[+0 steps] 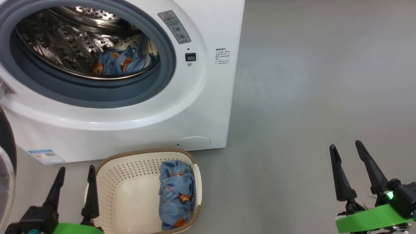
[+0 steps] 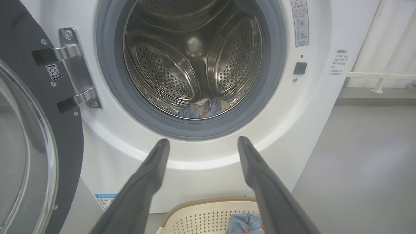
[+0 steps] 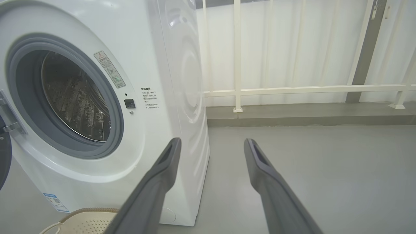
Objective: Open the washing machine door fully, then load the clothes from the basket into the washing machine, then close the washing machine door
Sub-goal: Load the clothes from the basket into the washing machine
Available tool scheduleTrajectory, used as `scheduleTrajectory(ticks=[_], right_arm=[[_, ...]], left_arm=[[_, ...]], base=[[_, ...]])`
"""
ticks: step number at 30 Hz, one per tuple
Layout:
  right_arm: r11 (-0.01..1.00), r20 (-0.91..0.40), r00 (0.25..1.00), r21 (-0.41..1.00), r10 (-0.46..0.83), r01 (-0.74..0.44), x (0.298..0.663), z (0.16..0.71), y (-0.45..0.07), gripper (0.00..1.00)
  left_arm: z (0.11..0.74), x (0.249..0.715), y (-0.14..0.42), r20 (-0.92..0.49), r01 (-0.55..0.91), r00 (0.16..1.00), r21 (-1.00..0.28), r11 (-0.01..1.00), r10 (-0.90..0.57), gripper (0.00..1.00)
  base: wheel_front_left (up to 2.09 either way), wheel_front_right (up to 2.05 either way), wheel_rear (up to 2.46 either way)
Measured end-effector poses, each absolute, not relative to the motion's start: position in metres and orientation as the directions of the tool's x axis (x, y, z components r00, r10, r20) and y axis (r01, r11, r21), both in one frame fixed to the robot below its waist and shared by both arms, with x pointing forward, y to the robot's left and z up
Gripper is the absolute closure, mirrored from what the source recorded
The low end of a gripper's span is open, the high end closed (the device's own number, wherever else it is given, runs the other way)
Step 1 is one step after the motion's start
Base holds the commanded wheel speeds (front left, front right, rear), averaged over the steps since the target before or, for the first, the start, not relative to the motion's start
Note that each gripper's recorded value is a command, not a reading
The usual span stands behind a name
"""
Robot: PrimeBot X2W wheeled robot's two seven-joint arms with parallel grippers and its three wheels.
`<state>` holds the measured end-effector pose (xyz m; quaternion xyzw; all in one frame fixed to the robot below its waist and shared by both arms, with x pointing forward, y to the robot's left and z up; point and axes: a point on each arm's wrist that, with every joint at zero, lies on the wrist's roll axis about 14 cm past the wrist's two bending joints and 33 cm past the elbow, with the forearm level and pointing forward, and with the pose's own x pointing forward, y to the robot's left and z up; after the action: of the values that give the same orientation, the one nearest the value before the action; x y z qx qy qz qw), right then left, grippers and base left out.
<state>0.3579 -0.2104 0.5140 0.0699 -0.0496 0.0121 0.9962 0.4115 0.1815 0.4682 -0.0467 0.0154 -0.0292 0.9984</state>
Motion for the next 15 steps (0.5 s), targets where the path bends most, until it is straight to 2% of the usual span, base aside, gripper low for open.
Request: scheduleTrajectory(ticks=[15], right_arm=[[0.989, 0.074, 0.997, 0.145, 0.01, -0.02, 0.355, 0.506, -0.211, 0.0]], left_arm=[[0.453, 0.411, 0.18, -0.072, 0.049, 0.996, -0.114, 0.992, -0.057, 0.0]], base=[[0.0, 0.0, 0.0]])
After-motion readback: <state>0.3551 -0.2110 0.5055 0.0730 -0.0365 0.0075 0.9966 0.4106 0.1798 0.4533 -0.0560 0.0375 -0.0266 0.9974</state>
